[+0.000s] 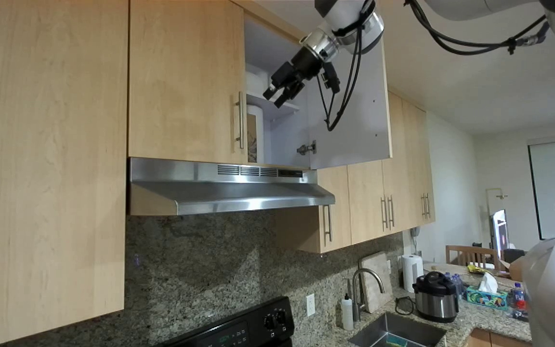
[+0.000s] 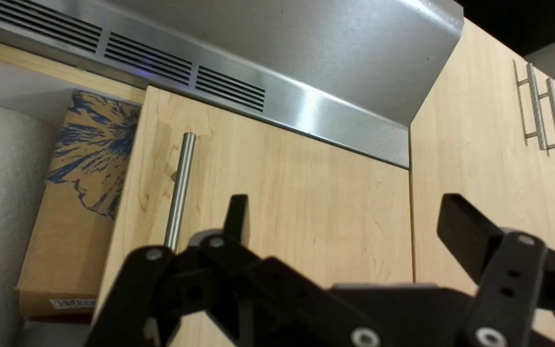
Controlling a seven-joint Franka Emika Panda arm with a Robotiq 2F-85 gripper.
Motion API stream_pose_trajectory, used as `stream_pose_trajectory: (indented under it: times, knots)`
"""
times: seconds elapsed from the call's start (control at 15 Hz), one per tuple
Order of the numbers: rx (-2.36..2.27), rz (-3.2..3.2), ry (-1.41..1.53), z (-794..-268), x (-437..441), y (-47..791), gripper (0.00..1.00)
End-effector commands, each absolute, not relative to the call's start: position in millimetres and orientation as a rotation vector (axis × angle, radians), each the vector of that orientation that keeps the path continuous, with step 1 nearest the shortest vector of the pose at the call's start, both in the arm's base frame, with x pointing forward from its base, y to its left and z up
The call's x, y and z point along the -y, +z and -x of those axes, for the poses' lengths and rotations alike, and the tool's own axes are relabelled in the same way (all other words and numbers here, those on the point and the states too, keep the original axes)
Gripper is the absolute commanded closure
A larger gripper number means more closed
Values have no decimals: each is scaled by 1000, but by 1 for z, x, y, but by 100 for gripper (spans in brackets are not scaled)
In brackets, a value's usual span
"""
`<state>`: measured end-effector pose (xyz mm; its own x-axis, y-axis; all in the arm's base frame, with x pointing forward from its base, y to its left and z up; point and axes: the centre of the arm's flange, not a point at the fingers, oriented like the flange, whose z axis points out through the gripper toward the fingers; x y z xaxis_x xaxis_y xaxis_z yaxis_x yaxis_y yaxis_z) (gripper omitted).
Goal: Open the left door of the kitchen cabinet
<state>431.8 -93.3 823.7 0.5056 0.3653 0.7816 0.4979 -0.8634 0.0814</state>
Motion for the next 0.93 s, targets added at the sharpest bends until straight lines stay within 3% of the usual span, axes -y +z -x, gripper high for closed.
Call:
stream_pose_trajectory:
  times: [0.0,0.27,0.87]
  knots:
    - [622,2638,-1218,-430,93,824,0]
    - [400,2686,-1142,-426,96,821,0]
    - [452,2676,-1172,-438,86,819,0]
